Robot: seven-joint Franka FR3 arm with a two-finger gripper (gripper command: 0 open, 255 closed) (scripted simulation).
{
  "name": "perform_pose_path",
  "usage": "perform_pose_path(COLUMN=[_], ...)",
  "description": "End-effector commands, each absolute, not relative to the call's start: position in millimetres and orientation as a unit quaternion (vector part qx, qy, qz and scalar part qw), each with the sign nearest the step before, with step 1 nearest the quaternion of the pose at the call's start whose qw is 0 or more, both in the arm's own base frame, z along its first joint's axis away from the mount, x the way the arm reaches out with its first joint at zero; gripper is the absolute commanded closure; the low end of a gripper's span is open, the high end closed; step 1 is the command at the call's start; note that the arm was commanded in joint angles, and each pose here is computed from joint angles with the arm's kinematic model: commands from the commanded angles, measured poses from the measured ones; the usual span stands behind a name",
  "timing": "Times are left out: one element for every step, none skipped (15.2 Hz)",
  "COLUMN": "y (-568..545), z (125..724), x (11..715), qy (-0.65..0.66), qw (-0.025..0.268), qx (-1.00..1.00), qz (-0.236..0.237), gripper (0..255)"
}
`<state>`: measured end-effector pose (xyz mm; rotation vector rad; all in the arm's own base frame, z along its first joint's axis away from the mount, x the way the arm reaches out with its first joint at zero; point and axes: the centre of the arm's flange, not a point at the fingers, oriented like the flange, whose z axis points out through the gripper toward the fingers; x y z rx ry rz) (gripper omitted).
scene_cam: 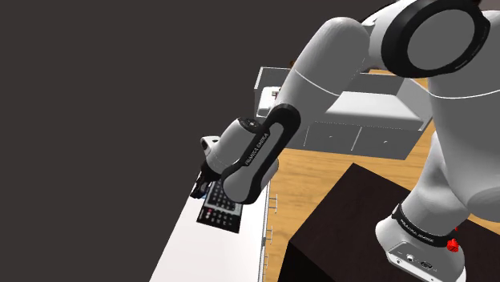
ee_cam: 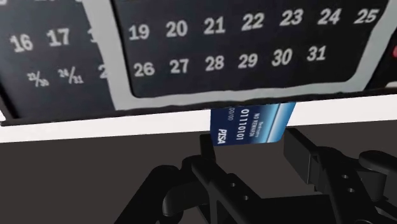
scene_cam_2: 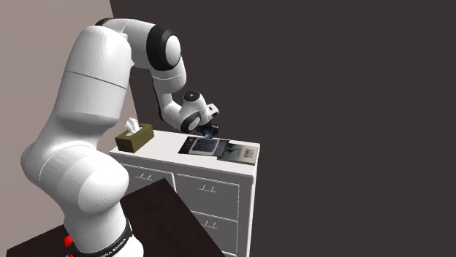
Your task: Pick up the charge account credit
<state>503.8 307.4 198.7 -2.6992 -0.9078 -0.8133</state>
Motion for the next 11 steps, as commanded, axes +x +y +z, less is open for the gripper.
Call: perform_pose_path(y=[307, 307, 307, 307, 307, 307, 307, 307, 307, 307, 307], z=[210, 215, 220, 226, 231, 236, 242, 247, 252, 253, 253], x=[504, 504, 504, 504, 504, 504, 504, 504, 504, 504, 504], qy=[-0.305, -0.305, -0.305, -0.305, -0.305, -0.305, -0.305, -0.305, -0.305, -0.305, -0.305], qw=[0.090, 0.090, 0.090, 0.090, 0.090, 0.090, 0.090, 0.090, 0.090, 0.090, 0.090], qx=[-0.908, -0.908, -0.908, -0.908, -0.908, -0.908, -0.908, -0.908, -0.908, -0.908, -0.908], qz=[-0.273, -0.273, -0.273, -0.273, -0.273, -0.273, -0.273, -0.273, -0.273, -0.273, -0.273], gripper=[255, 255, 255, 255, 255, 255, 255, 255, 255, 255, 255])
